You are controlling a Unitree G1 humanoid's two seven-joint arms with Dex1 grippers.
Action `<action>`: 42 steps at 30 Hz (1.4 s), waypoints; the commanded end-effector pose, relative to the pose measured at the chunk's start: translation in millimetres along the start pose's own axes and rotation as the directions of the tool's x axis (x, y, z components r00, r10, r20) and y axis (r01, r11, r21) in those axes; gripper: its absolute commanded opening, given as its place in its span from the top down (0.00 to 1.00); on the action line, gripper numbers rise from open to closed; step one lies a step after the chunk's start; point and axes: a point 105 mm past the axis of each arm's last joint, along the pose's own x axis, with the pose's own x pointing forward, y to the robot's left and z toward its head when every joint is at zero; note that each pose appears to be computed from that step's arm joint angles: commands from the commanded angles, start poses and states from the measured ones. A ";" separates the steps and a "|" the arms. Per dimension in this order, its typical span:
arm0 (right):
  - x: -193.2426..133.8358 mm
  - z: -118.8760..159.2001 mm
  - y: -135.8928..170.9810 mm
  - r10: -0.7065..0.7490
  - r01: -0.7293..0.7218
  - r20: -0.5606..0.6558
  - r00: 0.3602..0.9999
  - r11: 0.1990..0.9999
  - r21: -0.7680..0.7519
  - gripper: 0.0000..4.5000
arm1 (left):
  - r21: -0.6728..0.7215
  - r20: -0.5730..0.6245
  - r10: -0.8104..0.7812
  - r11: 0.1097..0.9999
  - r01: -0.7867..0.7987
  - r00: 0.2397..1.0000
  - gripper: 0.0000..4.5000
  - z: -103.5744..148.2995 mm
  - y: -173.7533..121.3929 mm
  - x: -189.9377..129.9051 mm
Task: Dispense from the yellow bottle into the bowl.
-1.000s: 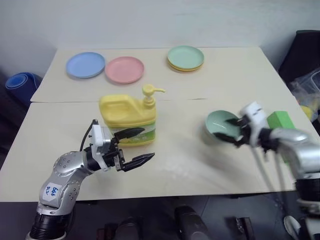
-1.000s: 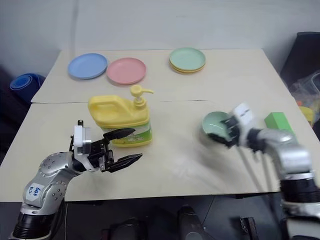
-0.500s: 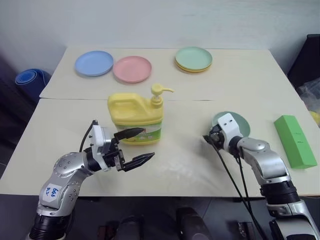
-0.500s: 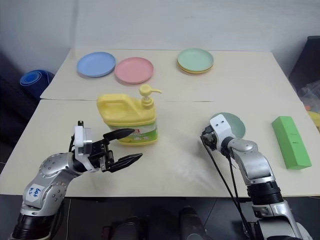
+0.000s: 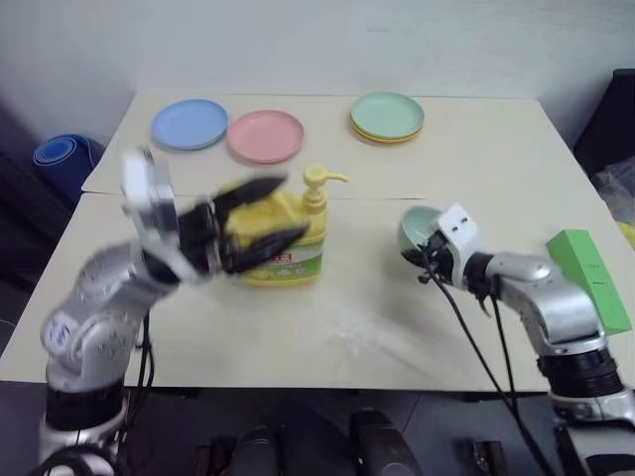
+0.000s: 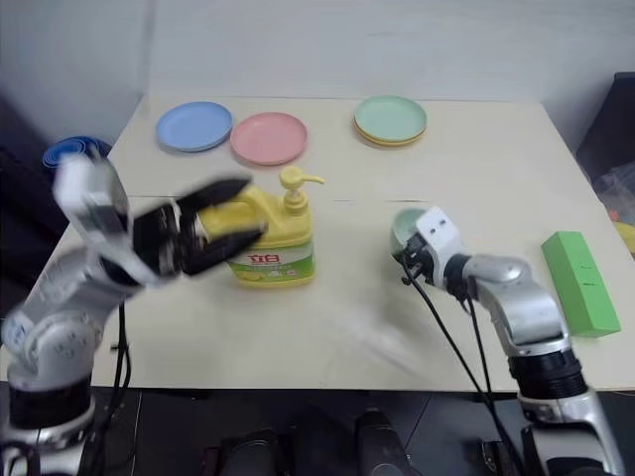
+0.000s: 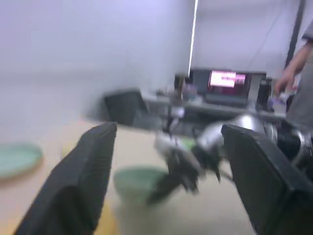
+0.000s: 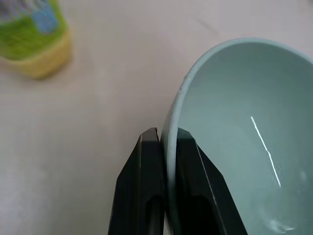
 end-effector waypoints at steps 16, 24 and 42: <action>15.0 106.0 38.0 0.220 -0.223 -0.049 0.974 0.911 -0.346 1.00 | 0.065 -0.395 0.138 0.990 -0.122 0.908 0.99 -77.4 49.0 20.2; 15.0 110.7 54.2 0.289 -0.292 -0.065 0.955 0.889 -0.353 1.00 | 0.054 -0.492 0.164 0.986 -0.159 0.855 0.99 -96.1 50.4 11.2; 14.0 117.2 65.7 0.302 -0.296 -0.037 0.952 0.889 -0.349 1.00 | 0.016 -0.717 0.142 0.982 -0.188 0.682 0.99 -157.6 31.3 -18.1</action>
